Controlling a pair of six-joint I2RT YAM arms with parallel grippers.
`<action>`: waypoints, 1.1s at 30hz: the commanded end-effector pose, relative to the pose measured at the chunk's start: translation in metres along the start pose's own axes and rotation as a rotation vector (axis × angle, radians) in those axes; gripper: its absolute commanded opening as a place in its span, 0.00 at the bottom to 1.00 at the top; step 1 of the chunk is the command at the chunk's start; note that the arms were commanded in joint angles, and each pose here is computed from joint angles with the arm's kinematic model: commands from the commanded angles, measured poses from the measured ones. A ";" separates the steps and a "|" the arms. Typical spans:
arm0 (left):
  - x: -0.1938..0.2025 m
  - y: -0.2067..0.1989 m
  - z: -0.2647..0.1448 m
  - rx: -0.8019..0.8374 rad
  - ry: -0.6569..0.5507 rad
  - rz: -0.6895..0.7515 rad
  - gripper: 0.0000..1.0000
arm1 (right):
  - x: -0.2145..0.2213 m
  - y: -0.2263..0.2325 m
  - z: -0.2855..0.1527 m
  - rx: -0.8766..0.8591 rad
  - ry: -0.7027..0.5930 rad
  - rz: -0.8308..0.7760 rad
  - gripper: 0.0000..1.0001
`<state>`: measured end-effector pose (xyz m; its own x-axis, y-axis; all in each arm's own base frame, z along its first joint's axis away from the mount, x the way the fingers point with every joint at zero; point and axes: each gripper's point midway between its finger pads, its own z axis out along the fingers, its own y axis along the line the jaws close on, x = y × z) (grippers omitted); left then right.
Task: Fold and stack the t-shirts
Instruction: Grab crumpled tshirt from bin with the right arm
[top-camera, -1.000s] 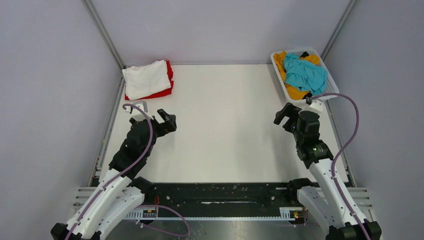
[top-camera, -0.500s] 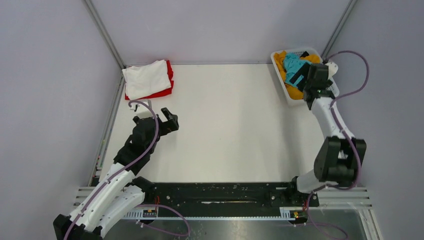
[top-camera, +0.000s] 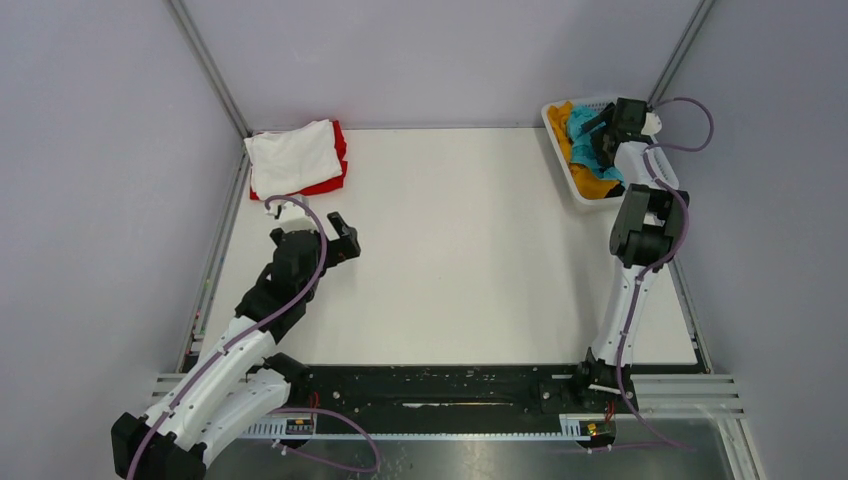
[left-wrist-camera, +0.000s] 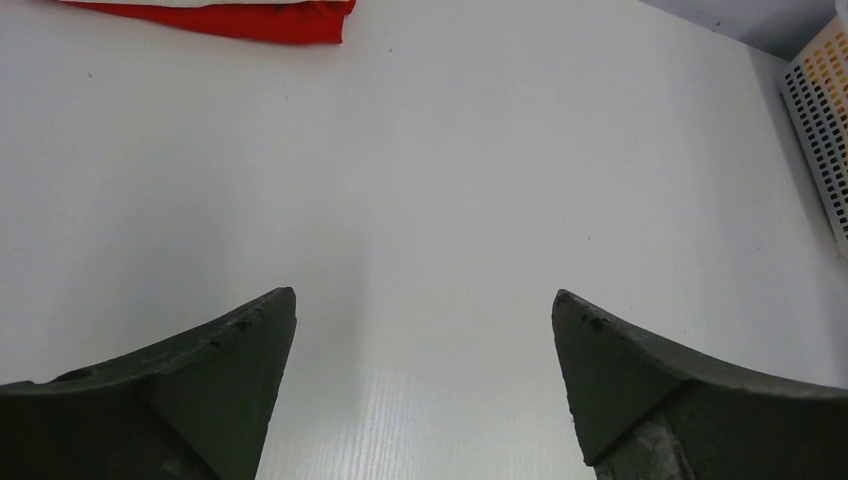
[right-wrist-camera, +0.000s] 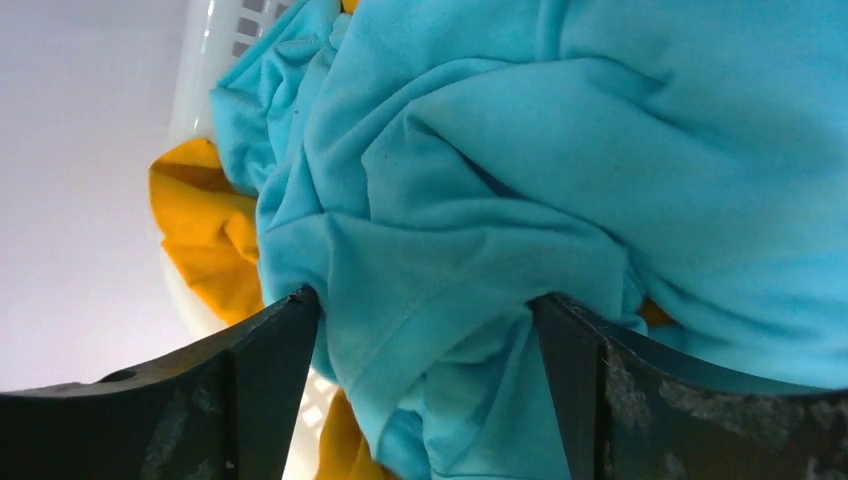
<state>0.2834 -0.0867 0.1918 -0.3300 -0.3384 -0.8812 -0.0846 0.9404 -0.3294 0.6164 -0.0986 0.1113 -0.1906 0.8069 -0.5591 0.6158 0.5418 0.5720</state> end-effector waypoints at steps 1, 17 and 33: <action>-0.021 -0.003 0.002 -0.004 -0.080 -0.009 0.99 | -0.003 0.036 0.009 -0.077 0.054 0.060 0.84; -0.018 -0.004 -0.002 0.016 -0.074 -0.038 0.99 | -0.093 0.092 -0.072 -0.166 -0.185 -0.124 0.00; -0.027 -0.012 -0.035 0.132 -0.112 -0.122 0.99 | -0.115 0.224 -0.376 -0.797 -0.229 -0.398 0.00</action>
<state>0.2648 -0.0834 0.2242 -0.2324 -0.4195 -0.8775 -0.0244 0.9044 -0.4259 0.5491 -0.0641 0.4539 -0.0107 0.5810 -0.8138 0.1533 0.8052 0.5728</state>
